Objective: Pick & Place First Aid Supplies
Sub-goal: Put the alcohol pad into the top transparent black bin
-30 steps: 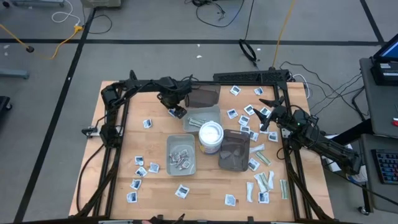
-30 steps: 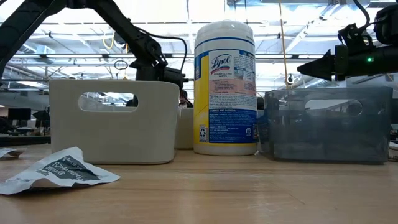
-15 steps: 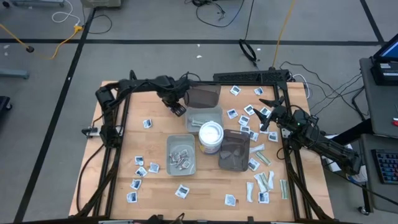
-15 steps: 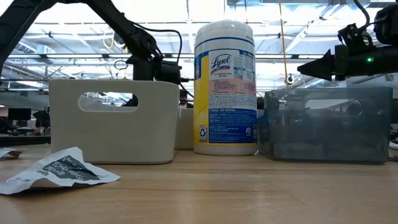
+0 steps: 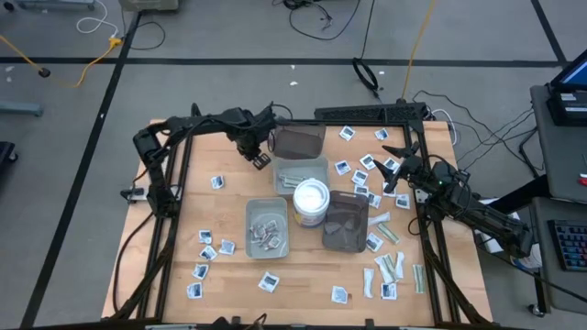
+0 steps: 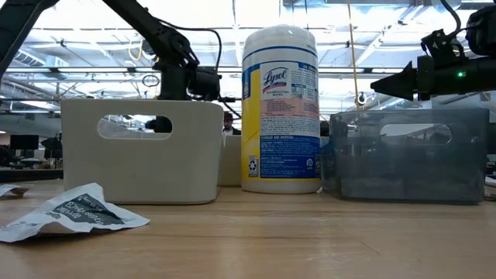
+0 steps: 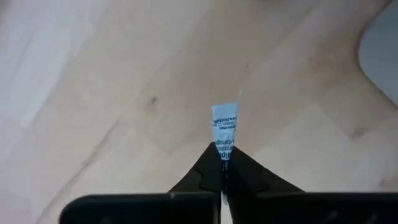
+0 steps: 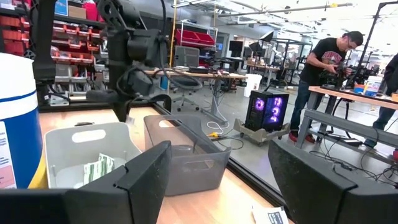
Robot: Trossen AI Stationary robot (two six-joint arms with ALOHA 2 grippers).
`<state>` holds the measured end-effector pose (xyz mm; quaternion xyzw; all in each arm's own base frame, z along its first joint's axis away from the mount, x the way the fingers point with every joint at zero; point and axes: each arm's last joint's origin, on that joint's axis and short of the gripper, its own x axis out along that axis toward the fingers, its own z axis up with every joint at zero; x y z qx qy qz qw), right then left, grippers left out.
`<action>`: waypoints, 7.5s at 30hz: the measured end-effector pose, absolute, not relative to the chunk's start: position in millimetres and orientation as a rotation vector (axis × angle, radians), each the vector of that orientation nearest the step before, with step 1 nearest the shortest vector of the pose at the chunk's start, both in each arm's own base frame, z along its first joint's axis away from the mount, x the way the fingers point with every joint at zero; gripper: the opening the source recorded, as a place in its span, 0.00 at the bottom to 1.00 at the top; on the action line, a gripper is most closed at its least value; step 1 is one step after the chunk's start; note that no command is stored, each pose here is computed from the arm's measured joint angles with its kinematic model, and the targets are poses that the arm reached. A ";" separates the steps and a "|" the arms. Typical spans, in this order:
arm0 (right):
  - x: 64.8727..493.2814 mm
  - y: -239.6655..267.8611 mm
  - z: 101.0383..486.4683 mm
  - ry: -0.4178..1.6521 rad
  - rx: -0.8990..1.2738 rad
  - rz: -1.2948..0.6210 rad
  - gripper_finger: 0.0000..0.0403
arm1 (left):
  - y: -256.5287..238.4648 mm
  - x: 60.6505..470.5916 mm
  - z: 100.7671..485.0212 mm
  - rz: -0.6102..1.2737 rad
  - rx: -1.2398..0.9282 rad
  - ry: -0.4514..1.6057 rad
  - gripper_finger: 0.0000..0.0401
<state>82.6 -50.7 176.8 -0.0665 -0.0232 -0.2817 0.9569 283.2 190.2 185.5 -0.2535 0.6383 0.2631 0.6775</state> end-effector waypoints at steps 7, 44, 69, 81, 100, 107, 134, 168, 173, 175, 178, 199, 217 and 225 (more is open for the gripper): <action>82.6 -50.6 176.8 -0.047 -0.135 -0.571 0.65 | 183.1 266.2 228.8 0.516 -0.450 1.383 0.02; 82.6 -50.6 176.8 -0.047 -0.135 -0.571 0.65 | 244.0 410.9 220.1 0.010 0.115 1.309 0.03; 82.6 -50.6 176.8 -0.047 -0.135 -0.571 0.65 | 248.6 407.7 238.4 0.275 -0.091 1.264 0.61; 82.6 -50.6 176.8 -0.047 -0.135 -0.571 0.65 | 245.5 369.8 282.9 0.672 -0.638 1.219 0.65; 82.6 -50.6 176.8 -0.047 -0.135 -0.571 0.65 | 175.6 277.4 293.9 0.665 -0.670 1.266 0.60; 82.6 -50.6 176.8 -0.047 -0.135 -0.571 0.65 | 145.2 228.6 287.3 0.677 -0.688 1.290 0.60; 82.6 -50.6 176.8 -0.047 -0.135 -0.571 0.65 | 102.1 172.4 181.0 0.808 -0.848 1.344 0.60; 82.6 -50.6 176.8 -0.048 -0.135 -0.571 0.65 | 109.2 194.5 197.1 0.771 -0.755 1.407 0.02; 82.6 -50.6 176.8 -0.047 -0.135 -0.571 0.65 | 111.1 199.2 225.3 0.704 -0.718 1.441 0.01; 82.6 -50.6 176.8 -0.047 -0.135 -0.571 0.65 | 111.9 200.5 234.0 0.682 -0.697 1.445 0.01; 82.6 -50.6 176.8 -0.048 -0.135 -0.571 0.65 | 113.4 203.9 241.3 0.608 -0.641 1.463 0.01; 82.6 -50.6 176.8 -0.047 -0.135 -0.571 0.65 | 202.6 333.0 279.1 0.135 -0.035 1.461 0.01; 82.6 -50.6 176.8 -0.047 -0.135 -0.571 0.65 | 251.6 397.1 229.6 0.100 0.163 1.373 0.01; 82.6 -50.6 176.8 -0.047 -0.135 -0.571 0.65 | 253.1 403.4 212.1 0.089 0.097 1.369 0.05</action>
